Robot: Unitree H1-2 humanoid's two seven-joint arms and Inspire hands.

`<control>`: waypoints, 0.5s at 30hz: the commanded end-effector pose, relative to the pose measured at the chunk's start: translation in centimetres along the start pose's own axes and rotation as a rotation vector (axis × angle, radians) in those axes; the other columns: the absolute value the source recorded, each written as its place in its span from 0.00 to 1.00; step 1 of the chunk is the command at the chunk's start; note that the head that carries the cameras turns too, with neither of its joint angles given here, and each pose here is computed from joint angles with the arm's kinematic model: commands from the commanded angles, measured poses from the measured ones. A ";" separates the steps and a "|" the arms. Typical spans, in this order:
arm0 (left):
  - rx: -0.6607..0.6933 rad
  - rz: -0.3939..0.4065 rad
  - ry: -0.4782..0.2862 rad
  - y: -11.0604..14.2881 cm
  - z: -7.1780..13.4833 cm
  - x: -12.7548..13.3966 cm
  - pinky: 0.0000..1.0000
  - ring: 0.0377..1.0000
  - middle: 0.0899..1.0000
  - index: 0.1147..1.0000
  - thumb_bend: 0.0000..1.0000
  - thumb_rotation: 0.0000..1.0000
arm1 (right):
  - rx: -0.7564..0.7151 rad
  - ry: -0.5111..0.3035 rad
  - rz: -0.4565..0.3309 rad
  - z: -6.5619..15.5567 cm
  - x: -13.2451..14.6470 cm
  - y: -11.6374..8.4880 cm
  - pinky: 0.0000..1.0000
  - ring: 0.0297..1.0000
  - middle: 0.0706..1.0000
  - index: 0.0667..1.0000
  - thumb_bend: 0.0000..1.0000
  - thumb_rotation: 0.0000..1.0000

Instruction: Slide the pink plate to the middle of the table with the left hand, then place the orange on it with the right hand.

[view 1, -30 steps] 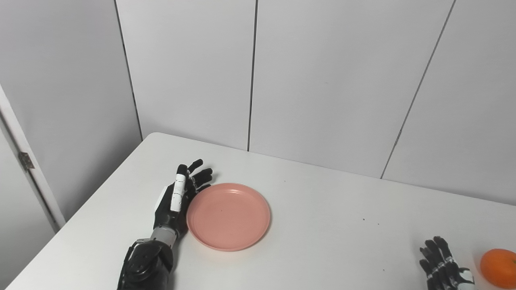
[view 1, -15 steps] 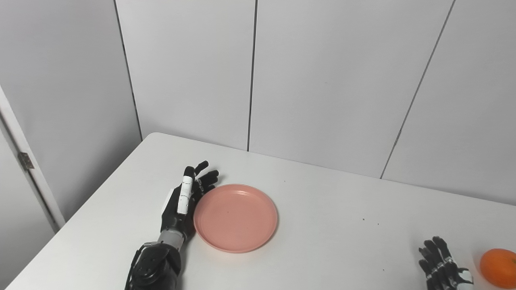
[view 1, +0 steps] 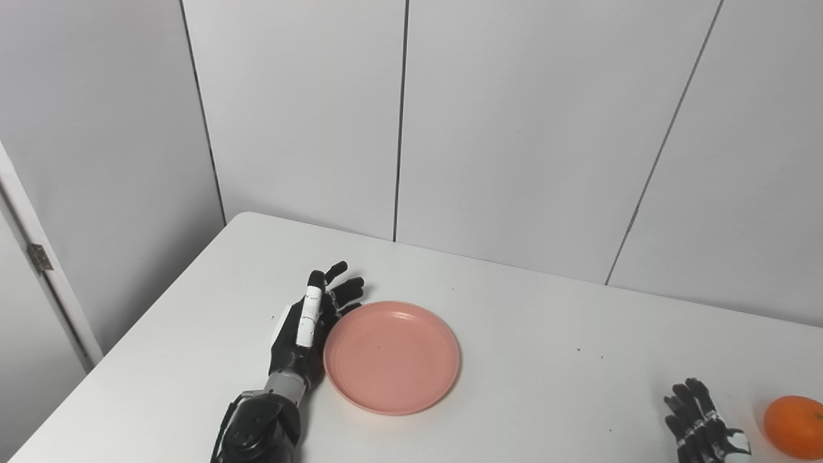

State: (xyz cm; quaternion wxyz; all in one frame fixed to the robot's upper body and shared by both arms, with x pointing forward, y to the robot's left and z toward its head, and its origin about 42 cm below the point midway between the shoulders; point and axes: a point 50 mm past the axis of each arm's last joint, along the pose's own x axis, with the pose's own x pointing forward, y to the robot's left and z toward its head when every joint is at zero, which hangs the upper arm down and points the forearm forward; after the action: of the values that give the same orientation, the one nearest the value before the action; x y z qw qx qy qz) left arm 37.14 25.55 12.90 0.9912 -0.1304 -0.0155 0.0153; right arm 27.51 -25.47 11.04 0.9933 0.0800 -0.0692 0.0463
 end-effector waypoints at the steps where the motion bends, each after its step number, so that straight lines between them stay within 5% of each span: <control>1: -0.012 -0.005 0.063 -0.8 -1.0 -0.1 0.76 0.80 0.74 0.82 0.99 0.90 | 0.061 0.146 -0.044 -3.7 -3.1 0.7 1.00 0.96 0.94 0.94 0.86 1.00; 15: -0.043 -0.025 0.046 -2.8 -1.2 -0.1 0.85 0.82 0.75 0.83 1.00 0.89 | 0.062 0.137 -0.040 -3.5 -3.1 1.2 1.00 0.96 0.94 0.94 0.87 1.00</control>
State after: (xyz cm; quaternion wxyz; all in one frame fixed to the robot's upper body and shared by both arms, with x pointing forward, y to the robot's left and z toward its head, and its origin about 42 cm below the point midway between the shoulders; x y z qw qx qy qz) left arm 37.15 23.59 12.82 0.9894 -0.1443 -0.0141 0.0034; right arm 27.33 -25.12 11.02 0.9934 0.0806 -0.0691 0.0446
